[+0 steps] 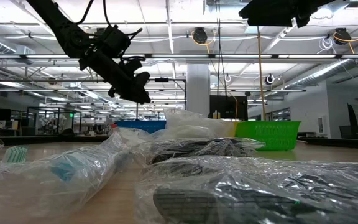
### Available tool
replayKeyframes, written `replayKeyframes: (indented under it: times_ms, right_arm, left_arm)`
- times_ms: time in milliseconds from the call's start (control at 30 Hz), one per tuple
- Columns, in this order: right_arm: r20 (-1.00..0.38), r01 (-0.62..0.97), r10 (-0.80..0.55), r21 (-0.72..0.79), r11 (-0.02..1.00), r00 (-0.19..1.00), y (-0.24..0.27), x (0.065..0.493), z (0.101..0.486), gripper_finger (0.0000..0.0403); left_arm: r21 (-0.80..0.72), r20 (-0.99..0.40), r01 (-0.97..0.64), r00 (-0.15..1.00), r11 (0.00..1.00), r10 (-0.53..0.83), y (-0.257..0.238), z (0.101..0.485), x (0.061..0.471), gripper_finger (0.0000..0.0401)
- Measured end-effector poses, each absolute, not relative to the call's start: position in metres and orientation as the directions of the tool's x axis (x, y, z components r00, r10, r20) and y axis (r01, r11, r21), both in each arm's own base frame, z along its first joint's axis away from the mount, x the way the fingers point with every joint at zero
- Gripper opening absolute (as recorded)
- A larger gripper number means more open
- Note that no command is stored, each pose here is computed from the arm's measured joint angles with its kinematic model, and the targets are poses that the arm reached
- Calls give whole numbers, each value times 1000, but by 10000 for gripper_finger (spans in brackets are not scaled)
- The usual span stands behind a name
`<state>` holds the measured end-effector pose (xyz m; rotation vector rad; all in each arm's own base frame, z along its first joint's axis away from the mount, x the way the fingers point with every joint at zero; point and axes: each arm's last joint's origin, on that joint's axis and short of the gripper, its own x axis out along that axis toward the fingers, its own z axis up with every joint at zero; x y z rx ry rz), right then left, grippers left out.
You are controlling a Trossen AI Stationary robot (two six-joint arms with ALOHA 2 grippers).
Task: Pick & Place Travel size toiletries
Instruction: Put the bottom nail cutter into the orange basket
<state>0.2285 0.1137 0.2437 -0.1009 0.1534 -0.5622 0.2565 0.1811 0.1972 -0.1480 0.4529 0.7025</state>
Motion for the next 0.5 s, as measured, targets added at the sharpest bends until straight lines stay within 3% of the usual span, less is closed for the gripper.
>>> replayKeyframes:
  times_ms: [100,267,500]
  right_arm:
    - [-129,478,-497,-151,865,858,115,229,243,221]
    - [-215,66,-99,-155,986,972,130,233,238,220]
    - [-424,-140,148,49,989,893,161,233,195,220]
  left_arm:
    - [19,-449,-653,671,757,590,181,197,256,141]
    - [19,-449,-653,671,757,590,181,197,256,141]
    - [19,-449,-653,671,757,590,181,197,256,141]
